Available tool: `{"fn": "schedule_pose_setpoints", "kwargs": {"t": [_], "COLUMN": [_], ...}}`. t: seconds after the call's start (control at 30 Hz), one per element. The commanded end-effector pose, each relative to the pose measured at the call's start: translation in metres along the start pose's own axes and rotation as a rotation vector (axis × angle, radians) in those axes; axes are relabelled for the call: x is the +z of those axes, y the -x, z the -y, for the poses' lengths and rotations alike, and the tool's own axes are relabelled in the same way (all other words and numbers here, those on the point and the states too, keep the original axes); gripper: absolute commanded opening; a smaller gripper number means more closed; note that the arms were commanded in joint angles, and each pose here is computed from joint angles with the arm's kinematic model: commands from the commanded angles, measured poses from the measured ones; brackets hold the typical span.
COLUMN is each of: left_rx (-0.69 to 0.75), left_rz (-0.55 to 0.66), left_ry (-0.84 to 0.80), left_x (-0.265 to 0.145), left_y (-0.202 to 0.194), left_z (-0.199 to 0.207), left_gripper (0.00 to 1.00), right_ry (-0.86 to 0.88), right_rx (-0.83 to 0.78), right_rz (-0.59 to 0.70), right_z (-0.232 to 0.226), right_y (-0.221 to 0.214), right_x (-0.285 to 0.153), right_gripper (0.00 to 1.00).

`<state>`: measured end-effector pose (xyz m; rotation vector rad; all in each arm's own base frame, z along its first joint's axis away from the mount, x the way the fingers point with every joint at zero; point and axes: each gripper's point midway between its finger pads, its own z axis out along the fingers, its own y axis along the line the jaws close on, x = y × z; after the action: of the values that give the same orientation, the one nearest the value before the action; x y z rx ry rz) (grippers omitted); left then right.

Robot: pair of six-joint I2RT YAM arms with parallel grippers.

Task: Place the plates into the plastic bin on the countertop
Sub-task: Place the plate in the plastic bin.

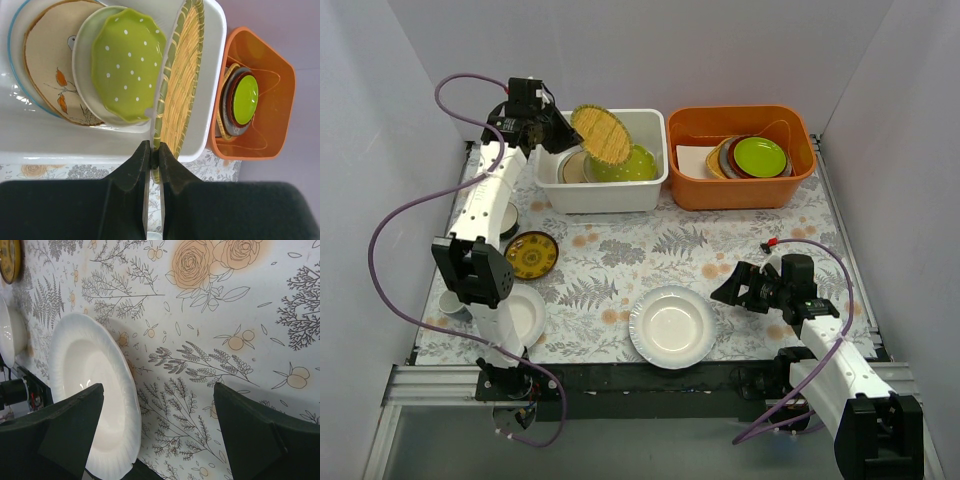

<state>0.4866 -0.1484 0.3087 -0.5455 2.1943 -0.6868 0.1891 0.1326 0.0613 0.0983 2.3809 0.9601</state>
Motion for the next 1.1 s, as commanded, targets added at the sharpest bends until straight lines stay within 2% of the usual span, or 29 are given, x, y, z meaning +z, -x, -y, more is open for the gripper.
{"fn": "schedule_pose_setpoints", "kwargs": {"t": [0.0, 0.63, 1.07], "left_rx": [0.011, -0.036, -0.101], "left_rz": [0.036, -0.056, -0.118], "left_ry": [-0.117, -0.057, -0.007], "left_x": [-0.009, 0.061, 0.09], "left_y": [0.019, -0.004, -0.024], "left_z": [0.028, -0.009, -0.048], "left_gripper": [0.0, 0.0, 0.0], "right_ry": [0.013, 0.023, 0.023], "right_rx": [-0.042, -0.041, -0.052], "right_rz": [0.026, 0.008, -0.003], "right_z": [-0.006, -0.004, -0.003], "right_y": [0.012, 0.008, 0.007], "right_x": [-0.001, 0.003, 0.003], "right_gripper": [0.98, 0.98, 0.98]}}
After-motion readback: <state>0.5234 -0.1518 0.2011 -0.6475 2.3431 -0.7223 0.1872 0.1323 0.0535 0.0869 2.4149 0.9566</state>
